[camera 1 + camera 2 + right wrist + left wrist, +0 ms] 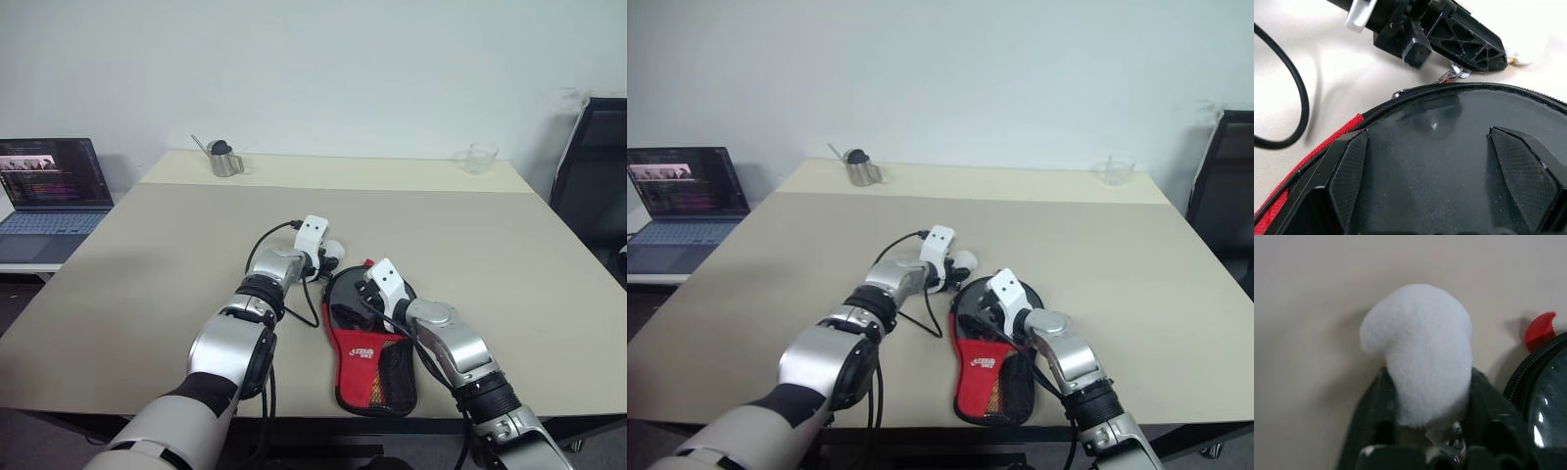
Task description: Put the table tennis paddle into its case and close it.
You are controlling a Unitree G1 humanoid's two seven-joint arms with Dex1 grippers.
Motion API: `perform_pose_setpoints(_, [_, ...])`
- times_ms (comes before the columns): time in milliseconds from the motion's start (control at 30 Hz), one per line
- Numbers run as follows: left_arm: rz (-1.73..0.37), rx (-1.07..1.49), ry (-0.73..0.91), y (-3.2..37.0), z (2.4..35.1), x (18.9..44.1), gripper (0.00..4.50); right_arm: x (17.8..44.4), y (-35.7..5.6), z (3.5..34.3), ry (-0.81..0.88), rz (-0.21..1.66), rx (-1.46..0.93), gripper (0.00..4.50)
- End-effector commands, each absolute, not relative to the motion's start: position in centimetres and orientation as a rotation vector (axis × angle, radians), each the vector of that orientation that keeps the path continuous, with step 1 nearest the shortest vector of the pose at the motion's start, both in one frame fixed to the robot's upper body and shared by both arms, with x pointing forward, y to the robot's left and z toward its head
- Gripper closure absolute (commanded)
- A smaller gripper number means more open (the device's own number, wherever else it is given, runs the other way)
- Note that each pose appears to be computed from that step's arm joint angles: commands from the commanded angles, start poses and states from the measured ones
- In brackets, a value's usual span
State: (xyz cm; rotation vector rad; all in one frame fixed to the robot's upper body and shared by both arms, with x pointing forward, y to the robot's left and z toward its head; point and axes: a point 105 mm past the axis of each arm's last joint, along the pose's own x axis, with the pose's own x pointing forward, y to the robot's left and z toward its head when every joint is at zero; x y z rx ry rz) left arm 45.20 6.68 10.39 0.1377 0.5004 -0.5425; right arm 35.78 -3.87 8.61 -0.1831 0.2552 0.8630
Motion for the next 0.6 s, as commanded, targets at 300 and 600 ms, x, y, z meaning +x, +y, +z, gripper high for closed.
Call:
perform_pose_setpoints(300, [-0.557,0.256,0.408,6.3,13.1,46.2,4.29,35.4,-5.3,5.8,0.366,0.824,-0.192,0.14])
perform_pose_setpoints(600, [-0.569,0.583,0.290,4.6,14.1,46.6,4.29,34.8,-5.2,5.6,0.381,0.838,-0.200,0.14])
